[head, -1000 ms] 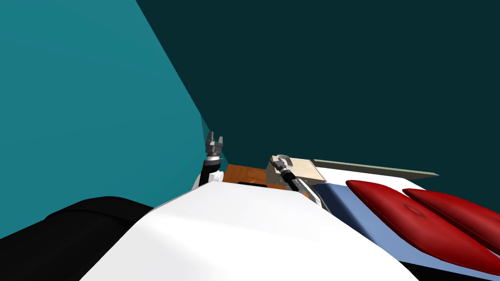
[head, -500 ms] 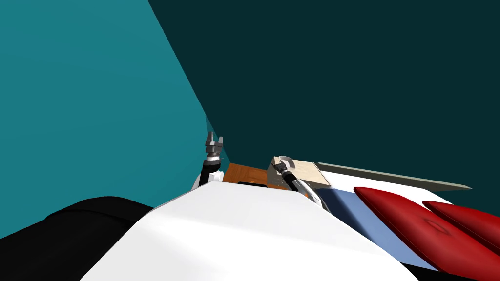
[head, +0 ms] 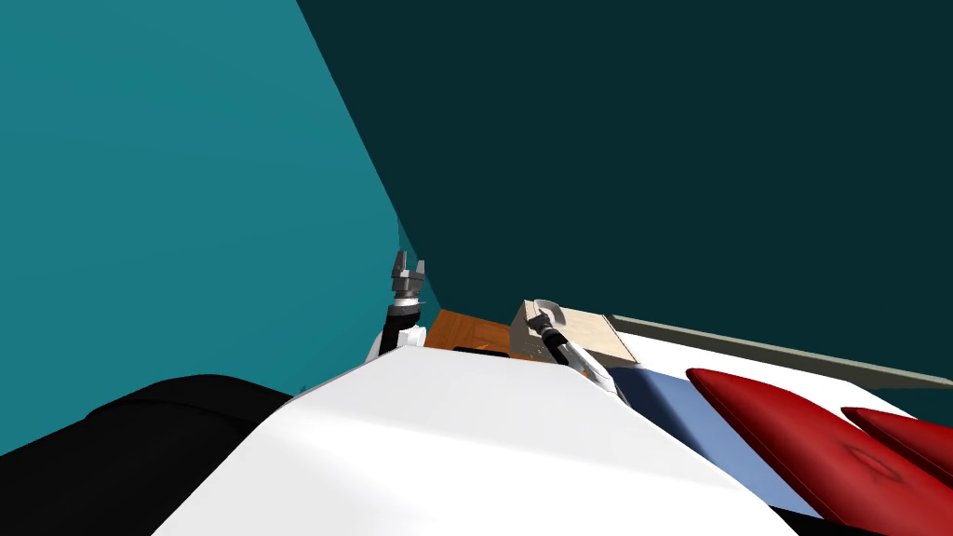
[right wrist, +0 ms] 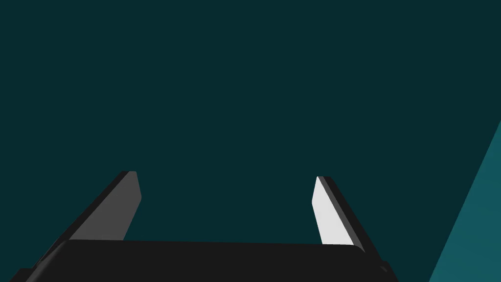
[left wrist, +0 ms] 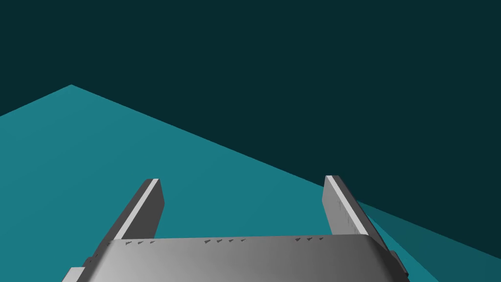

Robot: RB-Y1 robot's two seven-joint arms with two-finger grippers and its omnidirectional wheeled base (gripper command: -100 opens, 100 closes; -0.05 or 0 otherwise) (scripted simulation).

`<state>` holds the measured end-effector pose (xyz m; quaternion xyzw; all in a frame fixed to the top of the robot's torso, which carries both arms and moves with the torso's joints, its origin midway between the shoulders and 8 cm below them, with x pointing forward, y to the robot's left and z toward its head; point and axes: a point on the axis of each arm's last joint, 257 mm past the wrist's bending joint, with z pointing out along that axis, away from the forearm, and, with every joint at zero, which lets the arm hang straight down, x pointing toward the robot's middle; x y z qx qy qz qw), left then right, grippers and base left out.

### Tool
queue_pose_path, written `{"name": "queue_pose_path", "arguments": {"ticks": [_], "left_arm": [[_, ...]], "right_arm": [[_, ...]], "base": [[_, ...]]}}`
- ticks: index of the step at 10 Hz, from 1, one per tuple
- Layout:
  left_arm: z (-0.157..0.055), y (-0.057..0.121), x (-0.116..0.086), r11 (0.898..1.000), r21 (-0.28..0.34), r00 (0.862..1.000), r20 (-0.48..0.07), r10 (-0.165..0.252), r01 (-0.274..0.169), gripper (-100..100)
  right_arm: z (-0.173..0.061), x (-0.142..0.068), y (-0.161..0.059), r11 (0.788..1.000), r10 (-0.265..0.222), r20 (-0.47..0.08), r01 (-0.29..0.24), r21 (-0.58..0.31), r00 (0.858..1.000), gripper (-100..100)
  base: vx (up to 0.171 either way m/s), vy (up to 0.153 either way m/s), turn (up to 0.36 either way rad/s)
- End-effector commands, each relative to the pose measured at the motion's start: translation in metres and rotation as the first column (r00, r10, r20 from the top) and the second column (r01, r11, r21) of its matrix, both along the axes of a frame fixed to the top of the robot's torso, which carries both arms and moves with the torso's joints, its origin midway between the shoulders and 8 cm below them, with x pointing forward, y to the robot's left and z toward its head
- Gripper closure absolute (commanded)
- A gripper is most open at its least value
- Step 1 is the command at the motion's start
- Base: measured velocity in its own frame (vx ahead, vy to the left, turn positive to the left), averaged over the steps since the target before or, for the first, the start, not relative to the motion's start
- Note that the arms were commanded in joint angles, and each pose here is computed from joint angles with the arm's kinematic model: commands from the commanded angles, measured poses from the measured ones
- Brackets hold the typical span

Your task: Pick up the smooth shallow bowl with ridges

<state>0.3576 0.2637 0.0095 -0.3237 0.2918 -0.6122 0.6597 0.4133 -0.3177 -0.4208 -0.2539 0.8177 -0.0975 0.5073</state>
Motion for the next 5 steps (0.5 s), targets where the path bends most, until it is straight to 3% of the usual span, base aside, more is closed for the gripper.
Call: {"name": "queue_pose_path", "arguments": {"ticks": [1,2,4,5], "left_arm": [[0.000,0.000,0.000,1.000,0.000,1.000,0.000,0.000,0.000,0],[0.000,0.000,0.000,1.000,0.000,1.000,0.000,0.000,0.000,0],[0.000,0.000,0.000,1.000,0.000,1.000,0.000,0.000,0.000,0],[0.000,0.000,0.000,1.000,0.000,1.000,0.000,0.000,0.000,0]], "right_arm": [[-0.013,-0.003,-0.017,0.994,0.019,-0.021,-0.021,-0.107,1.000,-100],[-0.022,-0.009,-0.025,0.993,0.009,-0.042,-0.014,-0.118,0.999,-100],[-0.040,-0.013,-0.055,0.958,0.027,-0.088,-0.051,-0.282,0.996,-100],[-0.047,-0.018,-0.062,0.953,0.021,-0.107,-0.053,-0.298,0.994,-100]], "base": [[0.004,-0.025,0.123],[0.002,-0.023,0.059],[0.002,-0.038,0.138],[0.003,-0.039,0.061]]}}
